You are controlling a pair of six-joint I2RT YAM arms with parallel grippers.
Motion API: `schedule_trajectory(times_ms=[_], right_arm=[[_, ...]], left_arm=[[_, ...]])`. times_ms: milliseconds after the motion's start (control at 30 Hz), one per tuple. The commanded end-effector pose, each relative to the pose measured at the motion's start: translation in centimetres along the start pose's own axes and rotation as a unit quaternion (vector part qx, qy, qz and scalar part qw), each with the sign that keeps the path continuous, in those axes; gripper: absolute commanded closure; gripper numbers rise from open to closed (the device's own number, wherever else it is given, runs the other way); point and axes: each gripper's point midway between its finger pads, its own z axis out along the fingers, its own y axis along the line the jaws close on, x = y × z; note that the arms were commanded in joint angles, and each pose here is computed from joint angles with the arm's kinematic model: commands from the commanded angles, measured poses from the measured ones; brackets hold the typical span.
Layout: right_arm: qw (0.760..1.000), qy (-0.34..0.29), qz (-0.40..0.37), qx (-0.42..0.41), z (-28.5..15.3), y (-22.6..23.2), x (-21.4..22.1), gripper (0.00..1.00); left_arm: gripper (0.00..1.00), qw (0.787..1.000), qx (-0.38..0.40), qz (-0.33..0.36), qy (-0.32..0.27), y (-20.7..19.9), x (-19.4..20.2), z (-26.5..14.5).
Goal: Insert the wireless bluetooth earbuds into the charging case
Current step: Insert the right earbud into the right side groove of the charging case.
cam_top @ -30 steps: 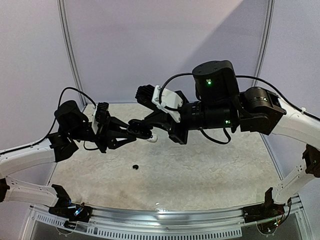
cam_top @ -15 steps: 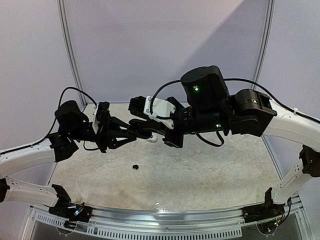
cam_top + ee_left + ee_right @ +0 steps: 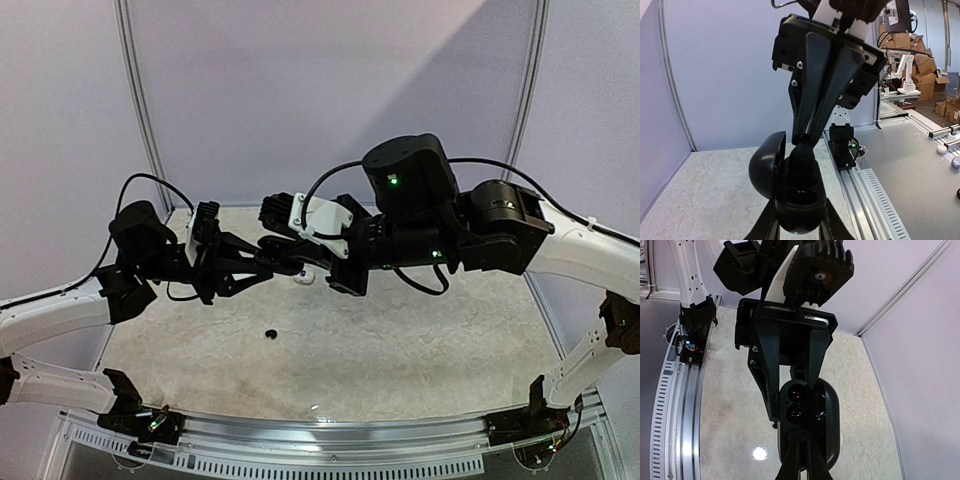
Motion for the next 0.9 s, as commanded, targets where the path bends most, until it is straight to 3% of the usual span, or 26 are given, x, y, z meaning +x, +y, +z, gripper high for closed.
schedule_trajectory(times_ms=[0,300,533,867], right_arm=[[1.0,0.026,0.01,-0.005,-0.3,0.8,1.7,1.0],[0.999,0.032,0.012,0.001,0.3,0.7,2.1,1.0],[0.999,0.04,0.014,0.014,0.8,0.4,2.5,0.82],[0.999,0.006,0.035,0.034,-0.6,-0.8,0.7,0.69]], left_arm=[[1.0,1.0,-0.008,0.022,-0.014,0.0,-1.0,-0.3],[1.0,1.0,-0.009,0.023,-0.015,0.0,-1.1,-0.3],[1.0,1.0,-0.011,0.023,-0.015,-0.1,-1.1,-0.4],[1.0,0.999,-0.037,-0.004,-0.004,0.5,-0.3,-0.7]])
